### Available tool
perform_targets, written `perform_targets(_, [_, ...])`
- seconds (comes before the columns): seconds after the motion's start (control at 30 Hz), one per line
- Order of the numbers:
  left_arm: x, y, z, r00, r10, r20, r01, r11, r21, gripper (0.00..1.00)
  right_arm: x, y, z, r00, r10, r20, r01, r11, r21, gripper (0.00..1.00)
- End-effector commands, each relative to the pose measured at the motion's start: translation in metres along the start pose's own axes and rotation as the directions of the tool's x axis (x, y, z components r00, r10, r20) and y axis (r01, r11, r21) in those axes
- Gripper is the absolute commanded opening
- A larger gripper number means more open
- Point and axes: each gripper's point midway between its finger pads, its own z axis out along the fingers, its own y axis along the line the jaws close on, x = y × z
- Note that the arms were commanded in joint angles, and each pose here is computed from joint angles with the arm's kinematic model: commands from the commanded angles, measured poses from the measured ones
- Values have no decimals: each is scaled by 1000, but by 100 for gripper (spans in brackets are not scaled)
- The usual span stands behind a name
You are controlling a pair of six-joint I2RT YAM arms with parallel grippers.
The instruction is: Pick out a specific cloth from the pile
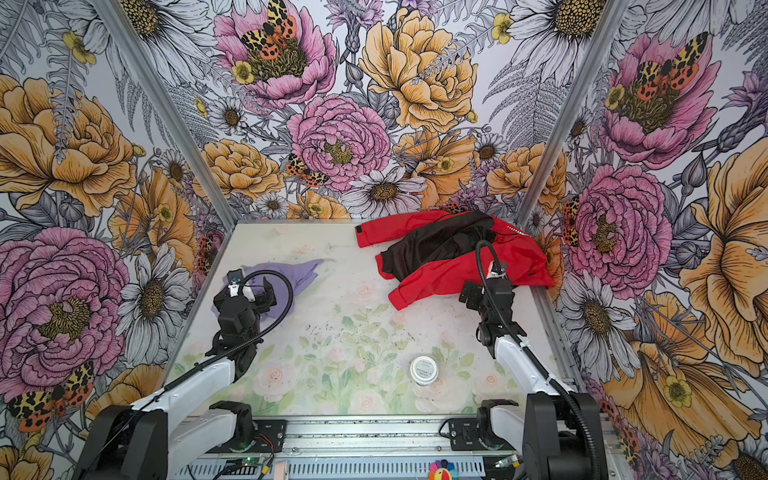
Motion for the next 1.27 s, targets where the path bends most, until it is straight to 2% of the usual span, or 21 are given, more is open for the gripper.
perform_targets(0.0, [-10, -3, 7, 993, -91, 78, 86, 994, 60, 99, -27, -3, 9, 984, -27, 178, 25, 1000, 14, 98])
perform_targets(0.1, [3, -7, 21, 991, -117, 60, 111, 989, 103, 99, -20, 3, 20, 978, -39, 207, 45, 999, -22, 98])
perform_targets(0.13, [2, -10, 24, 990, -123, 67, 115, 987, 115, 99, -20, 3, 24, 983, -50, 176, 54, 998, -17, 99])
perform_targets(0.2, [3, -17, 32, 992, -106, 70, 95, 984, 149, 99, -23, 6, 28, 978, -84, 192, 91, 995, -27, 99])
perform_targets(0.27, [17, -20, 48, 994, -107, 9, 104, 982, 157, 99, -25, 4, 30, 975, -93, 200, 98, 995, -16, 99])
perform_targets(0.33, [29, -26, 58, 993, -120, 4, 117, 973, 197, 99, -25, 1, 33, 974, -91, 209, 97, 995, -20, 99])
perform_targets(0.4, [32, -26, 55, 994, -106, -22, 108, 976, 190, 99, -11, -1, 38, 961, -78, 267, 94, 994, -47, 99])
perform_targets(0.43, [31, -25, 57, 994, -111, -20, 112, 977, 182, 99, -14, 4, 35, 940, -80, 332, 108, 992, -68, 99])
perform_targets(0.57, [30, -30, 58, 995, -97, -9, 97, 977, 188, 99, -11, 4, 41, 958, -90, 273, 111, 992, -61, 100])
perform_targets(0.6, [31, -30, 58, 995, -95, -12, 96, 977, 191, 99, -9, 1, 46, 969, -90, 228, 102, 994, -44, 99])
perform_targets(0.73, [31, -30, 58, 995, -95, -12, 96, 977, 190, 99, -12, 7, 47, 963, -109, 247, 125, 991, -48, 100])
perform_targets(0.87, [31, -34, 58, 997, -76, -16, 78, 977, 199, 99, -12, -4, 40, 959, -90, 267, 89, 996, 14, 99])
perform_targets(1.23, [30, -42, 57, 999, -51, -12, 52, 973, 225, 99, -11, -2, 43, 962, -97, 256, 99, 995, 6, 99])
